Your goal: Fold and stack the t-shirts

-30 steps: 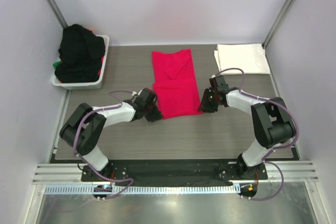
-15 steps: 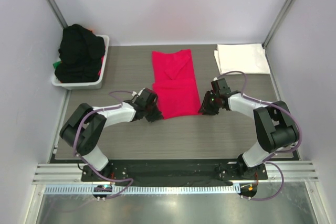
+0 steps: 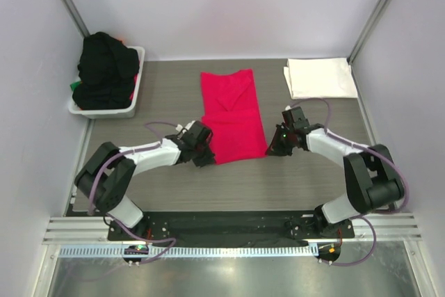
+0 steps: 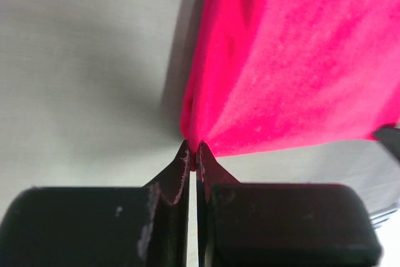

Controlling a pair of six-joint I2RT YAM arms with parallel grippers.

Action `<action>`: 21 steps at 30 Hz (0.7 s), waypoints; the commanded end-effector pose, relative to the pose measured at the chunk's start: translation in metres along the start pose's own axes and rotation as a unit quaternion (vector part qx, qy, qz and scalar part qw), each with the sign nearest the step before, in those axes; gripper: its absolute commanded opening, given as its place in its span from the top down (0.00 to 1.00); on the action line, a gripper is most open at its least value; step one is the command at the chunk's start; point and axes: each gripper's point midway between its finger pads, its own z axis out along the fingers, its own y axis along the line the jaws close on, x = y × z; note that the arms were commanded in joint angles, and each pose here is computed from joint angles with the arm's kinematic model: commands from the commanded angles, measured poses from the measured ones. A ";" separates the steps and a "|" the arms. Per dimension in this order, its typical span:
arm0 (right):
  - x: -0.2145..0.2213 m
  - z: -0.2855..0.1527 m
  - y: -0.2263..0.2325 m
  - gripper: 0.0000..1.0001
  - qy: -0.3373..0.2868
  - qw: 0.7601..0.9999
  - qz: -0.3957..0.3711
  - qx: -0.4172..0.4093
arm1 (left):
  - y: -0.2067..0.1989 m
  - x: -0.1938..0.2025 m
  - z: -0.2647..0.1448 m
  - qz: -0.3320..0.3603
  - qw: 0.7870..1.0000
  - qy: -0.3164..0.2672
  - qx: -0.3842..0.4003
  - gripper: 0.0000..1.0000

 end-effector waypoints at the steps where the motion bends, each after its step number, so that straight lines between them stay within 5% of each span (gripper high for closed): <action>1: 0.007 -0.045 0.013 0.99 -0.016 1.000 0.000 -0.022 | 0.019 0.017 -0.032 0.028 0.998 -0.003 -0.050 1.00; 13: 0.069 -0.160 0.025 0.99 -0.042 0.996 0.032 -0.075 | -0.005 0.074 -0.152 0.039 0.999 0.003 0.008 1.00; 21: 0.036 -0.212 0.032 0.99 -0.120 0.991 0.017 -0.048 | -0.029 0.038 -0.200 0.065 0.996 -0.065 0.000 0.99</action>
